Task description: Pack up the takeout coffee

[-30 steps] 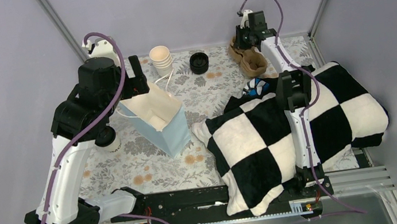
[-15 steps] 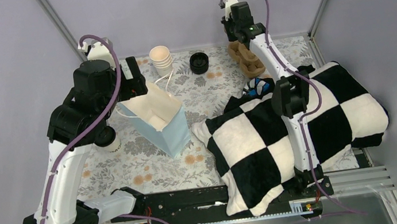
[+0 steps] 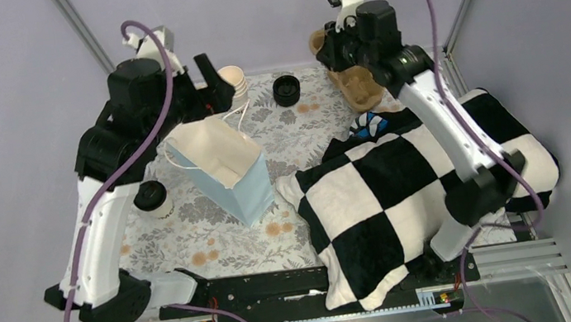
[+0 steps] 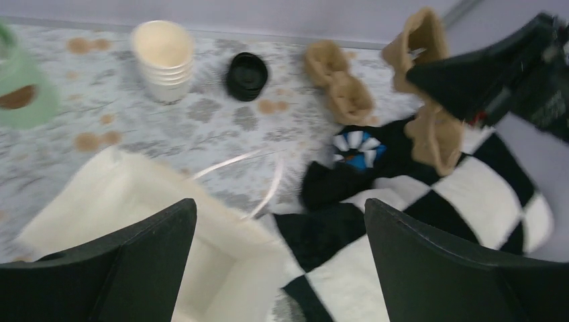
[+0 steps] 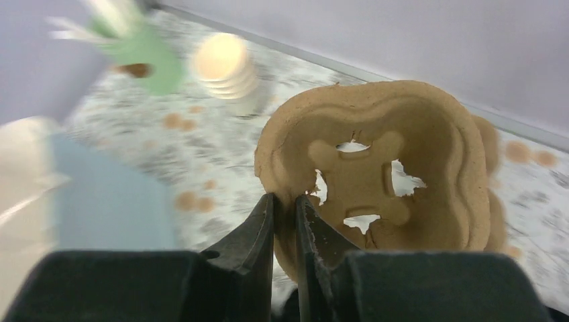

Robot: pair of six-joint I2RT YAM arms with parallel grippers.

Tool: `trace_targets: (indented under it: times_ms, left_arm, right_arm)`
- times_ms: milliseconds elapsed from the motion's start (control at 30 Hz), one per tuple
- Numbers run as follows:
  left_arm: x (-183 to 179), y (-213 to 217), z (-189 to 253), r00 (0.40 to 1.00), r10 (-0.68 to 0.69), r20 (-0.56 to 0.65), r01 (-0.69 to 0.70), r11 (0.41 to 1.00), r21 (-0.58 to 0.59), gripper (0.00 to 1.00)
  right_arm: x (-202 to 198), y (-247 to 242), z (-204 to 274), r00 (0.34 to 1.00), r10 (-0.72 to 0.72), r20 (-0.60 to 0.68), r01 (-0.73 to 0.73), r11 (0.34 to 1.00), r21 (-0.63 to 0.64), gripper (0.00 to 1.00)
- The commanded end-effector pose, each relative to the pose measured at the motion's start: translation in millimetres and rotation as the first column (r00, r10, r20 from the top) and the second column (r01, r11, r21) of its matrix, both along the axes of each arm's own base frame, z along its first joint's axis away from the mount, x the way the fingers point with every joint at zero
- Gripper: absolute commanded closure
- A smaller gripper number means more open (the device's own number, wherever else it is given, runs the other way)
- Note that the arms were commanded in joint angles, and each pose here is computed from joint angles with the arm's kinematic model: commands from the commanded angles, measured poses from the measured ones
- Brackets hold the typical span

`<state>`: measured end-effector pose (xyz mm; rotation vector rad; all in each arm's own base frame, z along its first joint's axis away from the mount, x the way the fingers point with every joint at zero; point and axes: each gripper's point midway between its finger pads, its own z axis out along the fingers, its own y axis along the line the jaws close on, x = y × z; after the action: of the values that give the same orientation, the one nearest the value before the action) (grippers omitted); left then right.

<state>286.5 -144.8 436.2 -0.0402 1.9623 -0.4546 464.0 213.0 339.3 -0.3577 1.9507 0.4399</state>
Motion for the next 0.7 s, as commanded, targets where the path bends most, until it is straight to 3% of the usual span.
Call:
trace_targets:
  times_ms: [0,200,500,667]
  left_arm:
    - [4,-62,33,0.973,-0.230,0.024,0.230,0.953,-0.198,0.01]
    - [6,-127,21,0.884,-0.463,-0.064,0.399,0.819,-0.413,0.07]
    - [10,-150,8,0.874,-0.477,-0.092,0.368,0.774,-0.515,0.17]
    - [11,-167,-8,0.873,-0.467,-0.141,0.343,0.793,-0.503,0.26]
  right_arm:
    - [-87,43,56,0.975,0.207,0.076,-0.216,0.966,0.144,0.94]
    - [-151,57,60,0.942,0.322,0.095,-0.332,0.935,0.127,0.93]
    - [-179,58,42,0.917,0.397,0.042,-0.399,0.914,0.073,0.93]
    - [-189,64,41,0.899,0.436,0.041,-0.438,0.896,0.071,0.93]
